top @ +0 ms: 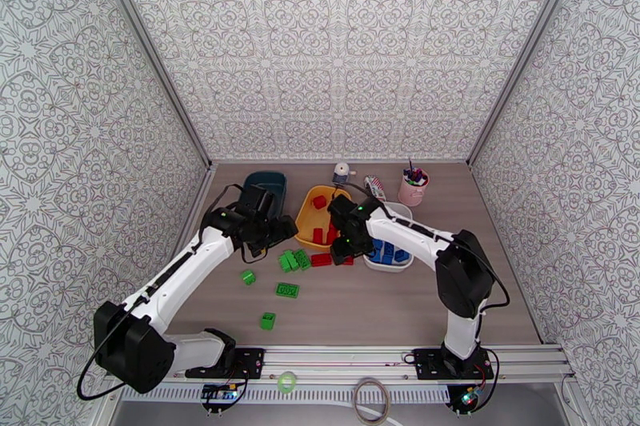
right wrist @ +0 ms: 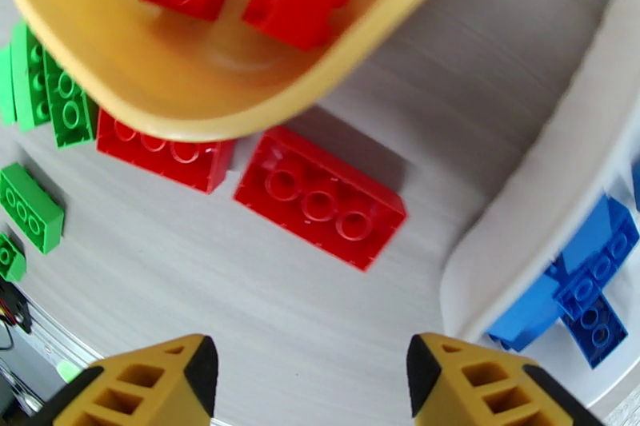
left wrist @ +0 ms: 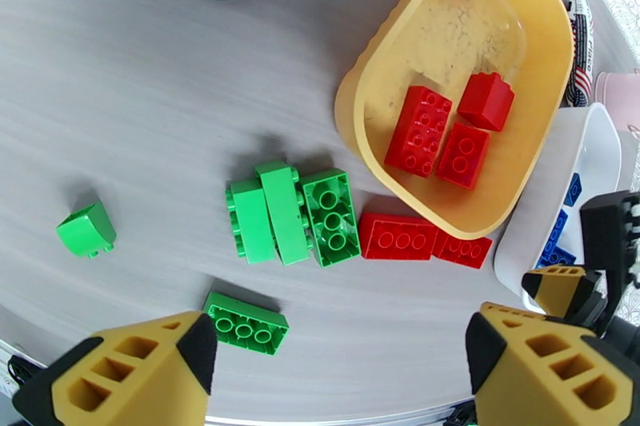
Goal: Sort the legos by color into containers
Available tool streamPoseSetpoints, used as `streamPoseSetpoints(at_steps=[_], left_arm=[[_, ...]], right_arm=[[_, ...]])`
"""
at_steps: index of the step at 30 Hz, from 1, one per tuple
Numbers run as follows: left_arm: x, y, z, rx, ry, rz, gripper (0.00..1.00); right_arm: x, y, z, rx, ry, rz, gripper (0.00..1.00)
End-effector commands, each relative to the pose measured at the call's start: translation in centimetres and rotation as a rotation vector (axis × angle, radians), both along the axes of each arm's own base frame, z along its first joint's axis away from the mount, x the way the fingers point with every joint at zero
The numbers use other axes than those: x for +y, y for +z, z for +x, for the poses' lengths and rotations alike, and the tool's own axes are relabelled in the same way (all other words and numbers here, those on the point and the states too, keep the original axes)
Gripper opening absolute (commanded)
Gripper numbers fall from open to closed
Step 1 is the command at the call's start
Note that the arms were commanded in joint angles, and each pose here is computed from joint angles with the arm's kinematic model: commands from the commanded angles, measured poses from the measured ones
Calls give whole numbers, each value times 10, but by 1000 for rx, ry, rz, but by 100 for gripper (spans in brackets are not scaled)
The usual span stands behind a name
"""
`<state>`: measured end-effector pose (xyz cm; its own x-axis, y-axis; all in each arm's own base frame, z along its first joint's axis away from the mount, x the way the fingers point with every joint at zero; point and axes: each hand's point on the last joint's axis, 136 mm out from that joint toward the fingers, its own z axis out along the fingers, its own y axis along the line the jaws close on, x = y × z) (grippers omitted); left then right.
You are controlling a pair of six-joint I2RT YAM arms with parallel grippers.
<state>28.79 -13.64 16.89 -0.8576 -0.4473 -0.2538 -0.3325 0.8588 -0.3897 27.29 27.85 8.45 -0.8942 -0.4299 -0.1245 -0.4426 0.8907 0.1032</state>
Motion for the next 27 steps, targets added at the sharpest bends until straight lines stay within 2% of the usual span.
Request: streamPoseSetpoints(at_steps=[1, 15, 27], left_arm=[[4, -1, -2, 2, 22, 1, 88], [-1, 3, 8, 13, 2, 7, 88], [2, 3, 3, 26, 3, 17, 88]], right_arm=[[14, -1, 8, -24, 70, 8, 68], [26, -26, 26, -41, 189, -20, 75], [25, -49, 26, 1, 203, -2, 76]])
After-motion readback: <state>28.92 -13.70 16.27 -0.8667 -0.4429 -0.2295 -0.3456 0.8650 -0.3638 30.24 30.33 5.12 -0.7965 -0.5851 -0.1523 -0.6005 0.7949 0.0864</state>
